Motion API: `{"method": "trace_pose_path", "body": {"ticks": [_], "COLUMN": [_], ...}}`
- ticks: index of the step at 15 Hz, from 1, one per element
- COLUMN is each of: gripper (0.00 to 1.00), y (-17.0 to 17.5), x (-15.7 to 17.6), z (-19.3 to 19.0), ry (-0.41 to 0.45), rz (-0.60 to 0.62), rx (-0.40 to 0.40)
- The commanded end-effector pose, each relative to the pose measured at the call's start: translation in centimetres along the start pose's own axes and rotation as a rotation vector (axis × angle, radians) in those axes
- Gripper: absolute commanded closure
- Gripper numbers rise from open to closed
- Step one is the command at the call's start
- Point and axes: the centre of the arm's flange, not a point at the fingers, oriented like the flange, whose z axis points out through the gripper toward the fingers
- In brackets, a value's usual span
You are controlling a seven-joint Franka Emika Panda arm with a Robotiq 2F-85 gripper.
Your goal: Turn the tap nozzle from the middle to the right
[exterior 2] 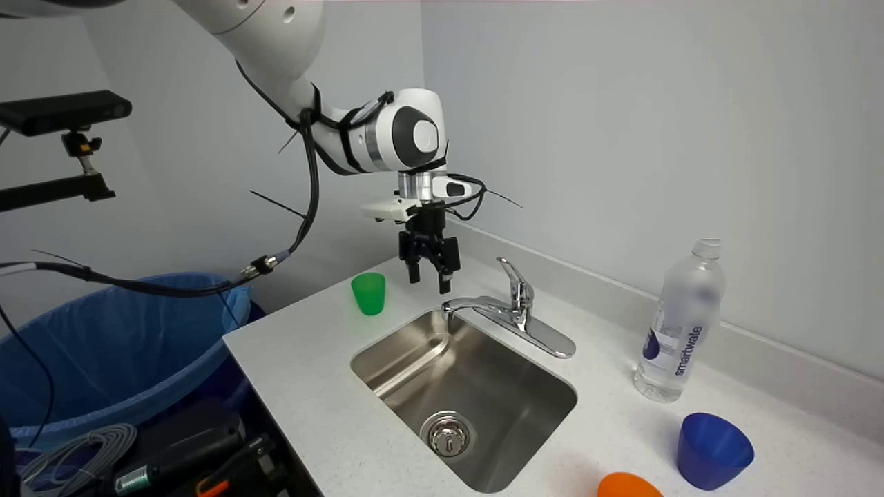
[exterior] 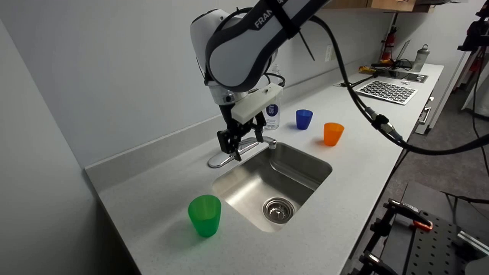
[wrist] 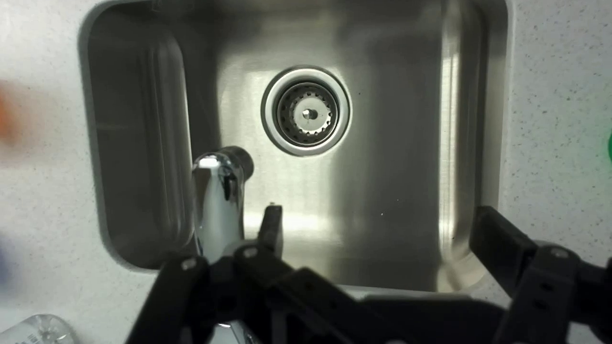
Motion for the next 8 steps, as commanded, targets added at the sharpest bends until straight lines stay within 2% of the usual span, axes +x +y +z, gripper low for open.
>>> {"method": "trace_pose_path", "body": {"ticks": [1,5,6,8], "gripper": [0.0,0.0,0.22,0.34], "y": [0.9,-0.4,-0.7,-1.5], "x": [2.0,2.3,2.3,2.2], "z": [0.7,1.5,1.6,1.7], "ry": [-0.002,-0.011,-0.011,-0.012], "rz": [0.026,0.024,0.018,0.005], "rx": [-0.042,-0.054,-0.056,-0.057]}}
